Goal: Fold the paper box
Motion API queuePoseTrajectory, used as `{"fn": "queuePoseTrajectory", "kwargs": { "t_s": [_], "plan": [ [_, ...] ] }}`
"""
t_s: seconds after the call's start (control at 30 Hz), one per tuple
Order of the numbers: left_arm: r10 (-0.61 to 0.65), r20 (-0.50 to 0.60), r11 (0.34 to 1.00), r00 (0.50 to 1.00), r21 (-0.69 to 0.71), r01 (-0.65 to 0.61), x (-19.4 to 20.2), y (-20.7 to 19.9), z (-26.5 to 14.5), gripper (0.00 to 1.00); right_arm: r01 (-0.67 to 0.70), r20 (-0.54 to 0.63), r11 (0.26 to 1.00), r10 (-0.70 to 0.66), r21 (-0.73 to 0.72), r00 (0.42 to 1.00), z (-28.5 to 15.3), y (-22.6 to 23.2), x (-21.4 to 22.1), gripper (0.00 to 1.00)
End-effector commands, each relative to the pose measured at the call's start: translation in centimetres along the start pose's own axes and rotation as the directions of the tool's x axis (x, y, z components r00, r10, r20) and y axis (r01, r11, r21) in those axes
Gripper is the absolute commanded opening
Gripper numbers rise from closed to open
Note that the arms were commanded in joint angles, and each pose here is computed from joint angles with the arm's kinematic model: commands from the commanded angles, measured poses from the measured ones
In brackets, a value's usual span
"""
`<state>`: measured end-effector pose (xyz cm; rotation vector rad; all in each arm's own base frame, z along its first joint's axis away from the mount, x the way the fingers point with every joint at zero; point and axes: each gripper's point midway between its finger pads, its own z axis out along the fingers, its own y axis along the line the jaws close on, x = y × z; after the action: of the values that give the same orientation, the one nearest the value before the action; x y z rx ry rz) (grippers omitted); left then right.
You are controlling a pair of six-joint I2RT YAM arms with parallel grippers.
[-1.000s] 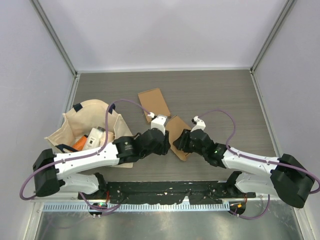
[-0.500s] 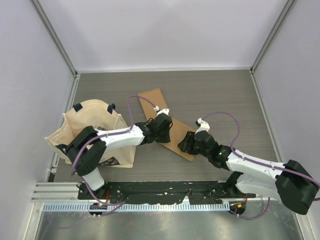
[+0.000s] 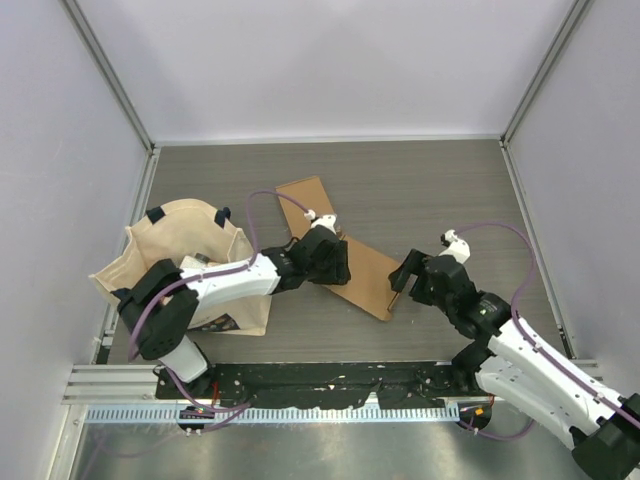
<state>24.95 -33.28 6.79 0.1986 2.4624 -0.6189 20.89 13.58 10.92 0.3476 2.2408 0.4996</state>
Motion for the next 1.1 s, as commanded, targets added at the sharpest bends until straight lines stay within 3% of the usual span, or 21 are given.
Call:
{"fn": "queuePoseTrajectory", "kwargs": {
  "t_s": [0.0, 0.07, 0.33, 0.4, 0.47, 0.57, 0.87, 1.07],
  "plan": [
    [0.005, 0.079, 0.995, 0.997, 0.095, -0.013, -3.1, -1.7, -3.6, 0.62, -0.014, -0.001, 0.997, 0.014, 0.071, 1.0, 0.4, -2.1, -0.7, 0.9],
    [-0.027, 0.064, 0.993, 0.998, 0.117, 0.019, -4.0, -0.9, -4.1, 0.67, -0.021, -0.013, 1.0, 0.02, -0.009, 1.0, 1.3, -0.7, -1.0, 0.86],
    [-0.087, -0.03, 0.99, 0.996, 0.107, 0.09, -4.5, 2.6, -3.1, 0.7, -0.062, -0.055, 0.997, 0.065, 0.047, 0.996, 4.9, -3.4, -0.9, 0.68],
    [-0.086, -0.043, 0.99, 0.995, 0.105, 0.09, -4.4, 2.9, -2.7, 0.78, -0.072, -0.067, 0.996, 0.075, 0.055, 0.995, 5.3, -4.2, -0.5, 0.65],
    [-0.094, -0.055, 0.991, 0.994, 0.093, 0.099, -4.2, 3.5, -2.2, 0.84, -0.107, -0.069, 0.994, 0.108, 0.014, 0.992, 6.1, -4.2, -0.6, 0.55],
    [-0.107, -0.072, 0.989, 0.992, 0.1, 0.114, -4.0, 3.7, -1.5, 0.87, -0.123, -0.113, 0.992, 0.122, 0.003, 0.986, 6.7, -4.6, 0.4, 0.48],
    [-0.121, -0.116, 0.986, 0.986, 0.098, 0.133, -3.2, 4.3, 0.1, 0.87, -0.227, -0.161, 0.969, 0.241, 0.1, 0.957, 6.8, -8.4, 1.9, 0.37],
    [-0.142, -0.118, 0.975, 0.983, 0.158, 0.159, -3.4, 3.3, 0.5, 0.87, -0.269, -0.226, 0.955, 0.29, 0.123, 0.93, 7.0, -9.0, 3.2, 0.22]
  ]
}}
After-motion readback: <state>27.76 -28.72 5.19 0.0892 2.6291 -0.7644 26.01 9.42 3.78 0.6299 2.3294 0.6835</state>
